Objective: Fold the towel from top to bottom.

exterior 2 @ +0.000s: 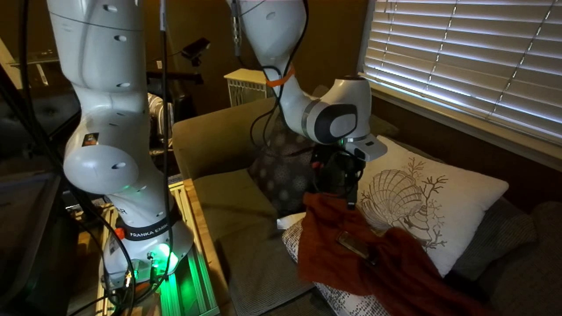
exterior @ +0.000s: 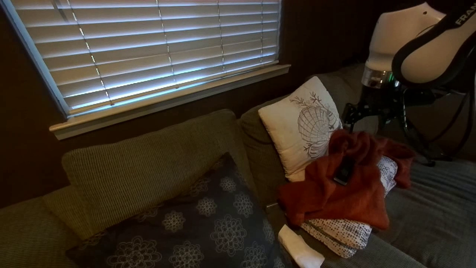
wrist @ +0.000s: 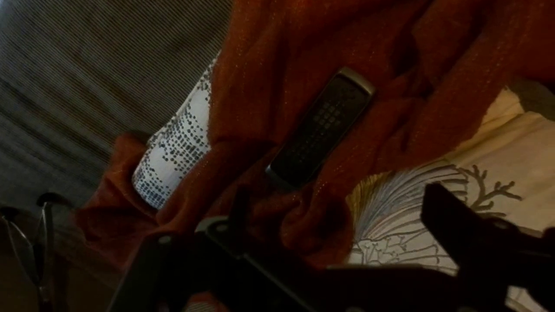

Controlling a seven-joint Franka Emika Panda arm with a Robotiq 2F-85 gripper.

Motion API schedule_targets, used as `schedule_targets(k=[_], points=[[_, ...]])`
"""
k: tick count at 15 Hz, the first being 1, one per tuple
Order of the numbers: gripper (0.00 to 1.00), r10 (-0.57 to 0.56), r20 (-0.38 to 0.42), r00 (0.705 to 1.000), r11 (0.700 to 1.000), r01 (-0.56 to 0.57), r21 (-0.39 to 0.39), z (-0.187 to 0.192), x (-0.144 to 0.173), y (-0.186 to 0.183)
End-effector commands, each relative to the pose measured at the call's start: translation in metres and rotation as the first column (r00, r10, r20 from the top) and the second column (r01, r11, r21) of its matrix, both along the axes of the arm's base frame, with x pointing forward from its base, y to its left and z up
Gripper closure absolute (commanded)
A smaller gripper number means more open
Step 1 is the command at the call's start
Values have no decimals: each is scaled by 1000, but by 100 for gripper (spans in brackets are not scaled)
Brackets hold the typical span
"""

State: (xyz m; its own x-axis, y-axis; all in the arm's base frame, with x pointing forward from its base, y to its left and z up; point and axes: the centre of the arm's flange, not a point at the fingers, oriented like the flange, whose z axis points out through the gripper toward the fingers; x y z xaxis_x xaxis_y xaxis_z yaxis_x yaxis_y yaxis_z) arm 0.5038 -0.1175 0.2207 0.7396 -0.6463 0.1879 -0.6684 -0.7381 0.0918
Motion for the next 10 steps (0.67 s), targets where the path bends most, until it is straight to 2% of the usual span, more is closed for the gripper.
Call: schedule_targets(k=[1,6,10], points=[[0,31,71,997,1000,-31,-1,-28,20,-2],[0,41,107,993,998,-46,50,-59,38,-14],[0,48,69,996,996,-53,71,-80,53,-27]])
